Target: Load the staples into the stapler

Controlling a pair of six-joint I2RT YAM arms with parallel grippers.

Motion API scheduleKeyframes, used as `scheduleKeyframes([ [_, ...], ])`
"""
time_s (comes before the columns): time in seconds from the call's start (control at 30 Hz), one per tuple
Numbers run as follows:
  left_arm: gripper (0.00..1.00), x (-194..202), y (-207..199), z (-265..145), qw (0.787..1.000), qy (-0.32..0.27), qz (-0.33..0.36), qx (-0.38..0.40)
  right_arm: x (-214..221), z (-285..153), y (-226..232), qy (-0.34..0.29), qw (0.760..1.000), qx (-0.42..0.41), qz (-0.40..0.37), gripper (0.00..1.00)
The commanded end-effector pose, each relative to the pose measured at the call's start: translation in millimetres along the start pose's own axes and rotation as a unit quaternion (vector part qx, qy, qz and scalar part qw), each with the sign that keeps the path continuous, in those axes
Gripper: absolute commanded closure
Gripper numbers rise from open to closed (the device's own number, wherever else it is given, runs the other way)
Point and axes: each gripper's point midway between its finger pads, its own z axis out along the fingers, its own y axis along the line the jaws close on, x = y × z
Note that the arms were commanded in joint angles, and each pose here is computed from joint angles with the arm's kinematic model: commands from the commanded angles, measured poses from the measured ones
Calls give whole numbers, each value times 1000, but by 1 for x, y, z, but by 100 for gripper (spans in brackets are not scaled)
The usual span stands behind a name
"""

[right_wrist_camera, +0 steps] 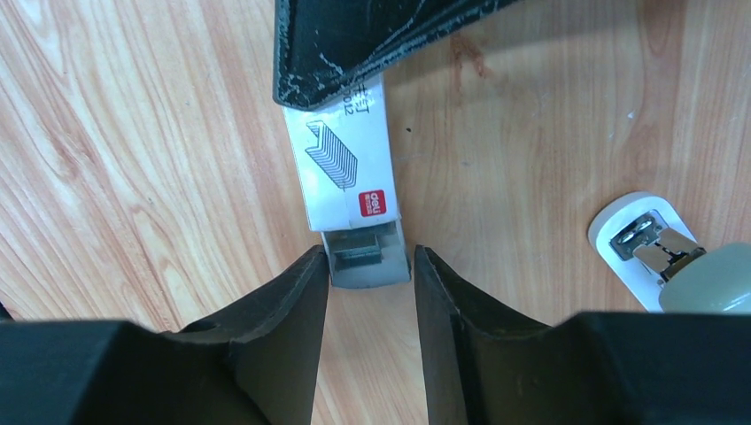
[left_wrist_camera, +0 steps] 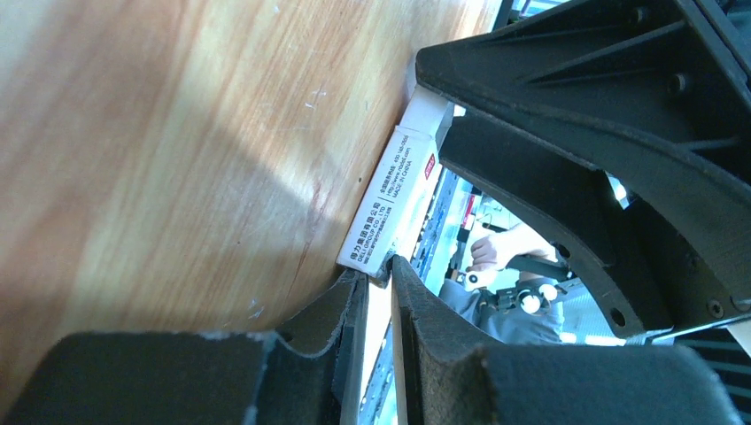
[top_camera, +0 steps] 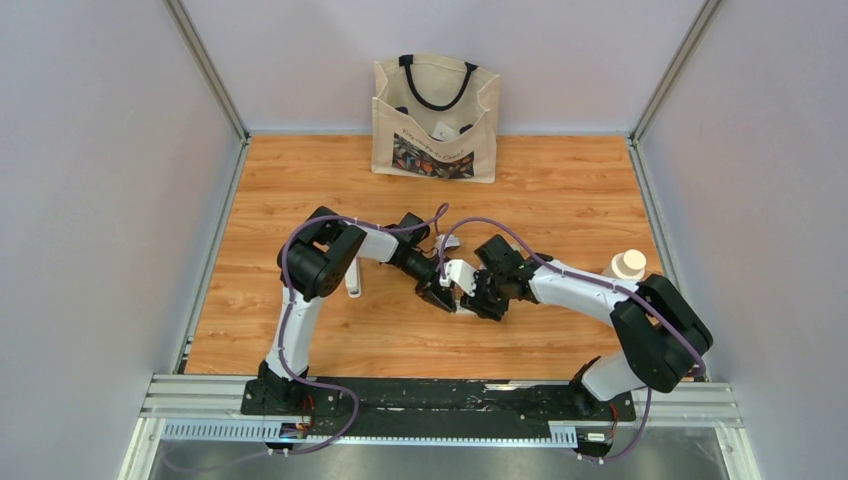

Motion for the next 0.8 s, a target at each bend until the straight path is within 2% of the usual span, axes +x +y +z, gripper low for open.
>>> scheduleKeyframes([
  [0.0, 77, -12, -15, -11, 999, -17, 36, -2, 9, -4, -6, 6, 1000, 13, 1, 57],
  [0.3, 77, -19, -17, -22, 999, -32, 40, -1, 16, -10, -13, -2, 1000, 21, 16, 56],
  [0.47, 77, -17, -13, -20, 999, -28, 33, -2, 5, -9, -18, -17, 1000, 21, 10, 38],
  [0.77, 77, -14, -16, -12, 999, -18, 36, -1, -13, -3, -13, -30, 1000, -5, -8, 30],
])
